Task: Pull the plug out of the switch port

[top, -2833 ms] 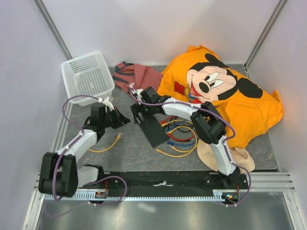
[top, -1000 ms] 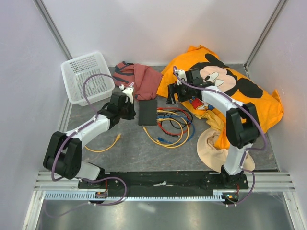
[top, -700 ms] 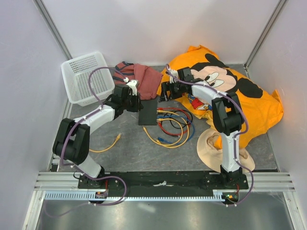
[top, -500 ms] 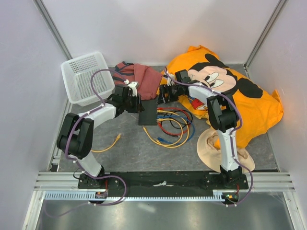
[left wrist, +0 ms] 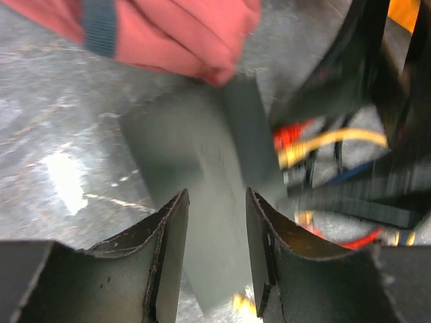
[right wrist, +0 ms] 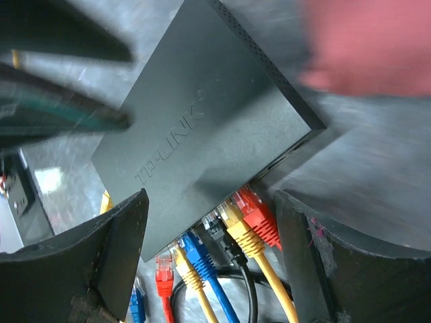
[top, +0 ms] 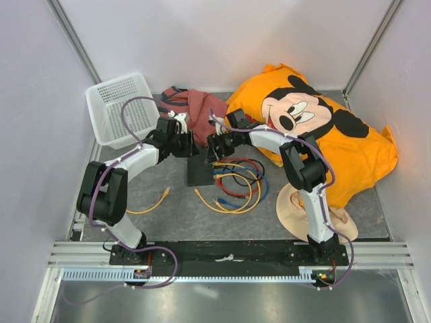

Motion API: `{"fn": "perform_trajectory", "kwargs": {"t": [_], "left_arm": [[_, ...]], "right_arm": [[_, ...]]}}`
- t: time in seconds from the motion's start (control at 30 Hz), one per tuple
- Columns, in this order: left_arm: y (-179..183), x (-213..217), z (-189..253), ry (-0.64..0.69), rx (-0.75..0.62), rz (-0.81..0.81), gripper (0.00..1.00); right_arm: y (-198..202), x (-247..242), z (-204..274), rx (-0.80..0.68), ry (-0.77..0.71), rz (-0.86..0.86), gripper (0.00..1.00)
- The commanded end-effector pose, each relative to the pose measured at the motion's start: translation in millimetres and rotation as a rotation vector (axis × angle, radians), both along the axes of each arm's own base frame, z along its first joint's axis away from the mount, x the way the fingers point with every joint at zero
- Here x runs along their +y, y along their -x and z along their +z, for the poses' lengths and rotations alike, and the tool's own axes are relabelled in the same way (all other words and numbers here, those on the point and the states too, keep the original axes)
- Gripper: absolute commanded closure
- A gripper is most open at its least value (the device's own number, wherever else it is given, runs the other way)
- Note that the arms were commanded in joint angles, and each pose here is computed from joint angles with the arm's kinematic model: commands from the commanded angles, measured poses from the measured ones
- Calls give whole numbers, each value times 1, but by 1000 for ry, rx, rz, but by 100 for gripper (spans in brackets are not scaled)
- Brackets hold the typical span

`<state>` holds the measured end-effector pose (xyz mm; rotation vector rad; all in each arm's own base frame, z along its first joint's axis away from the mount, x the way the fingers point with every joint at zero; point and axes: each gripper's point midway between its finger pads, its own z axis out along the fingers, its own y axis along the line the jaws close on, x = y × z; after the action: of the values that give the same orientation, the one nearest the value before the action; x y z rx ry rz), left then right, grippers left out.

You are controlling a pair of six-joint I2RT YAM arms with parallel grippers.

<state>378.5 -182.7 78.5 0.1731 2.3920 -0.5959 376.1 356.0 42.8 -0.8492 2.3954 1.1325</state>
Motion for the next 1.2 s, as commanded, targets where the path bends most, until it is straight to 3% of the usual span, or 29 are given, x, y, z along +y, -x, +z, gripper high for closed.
{"fn": "perform_trajectory", "kwargs": {"t": [0.0, 0.17, 0.4, 0.63, 0.87, 1.17], "left_arm": [[-21, 14, 39, -3, -104, 38, 53], [-34, 17, 29, -60, -118, 24, 53], [-19, 3, 13, 11, -17, -26, 54], [18, -14, -6, 109, 102, -136, 55], [38, 8, -41, 15, 177, -64, 55], [35, 10, -50, -10, 181, -67, 54]], "right_arm": [[9, 11, 38, -82, -34, 87, 17], [-27, -14, 46, -109, -9, -46, 8], [-46, -23, 33, -27, -76, -44, 22], [-35, -10, 13, 78, -152, 20, 32], [-16, -7, -4, 165, -155, 63, 37], [13, -4, -28, 201, -56, 156, 46]]}}
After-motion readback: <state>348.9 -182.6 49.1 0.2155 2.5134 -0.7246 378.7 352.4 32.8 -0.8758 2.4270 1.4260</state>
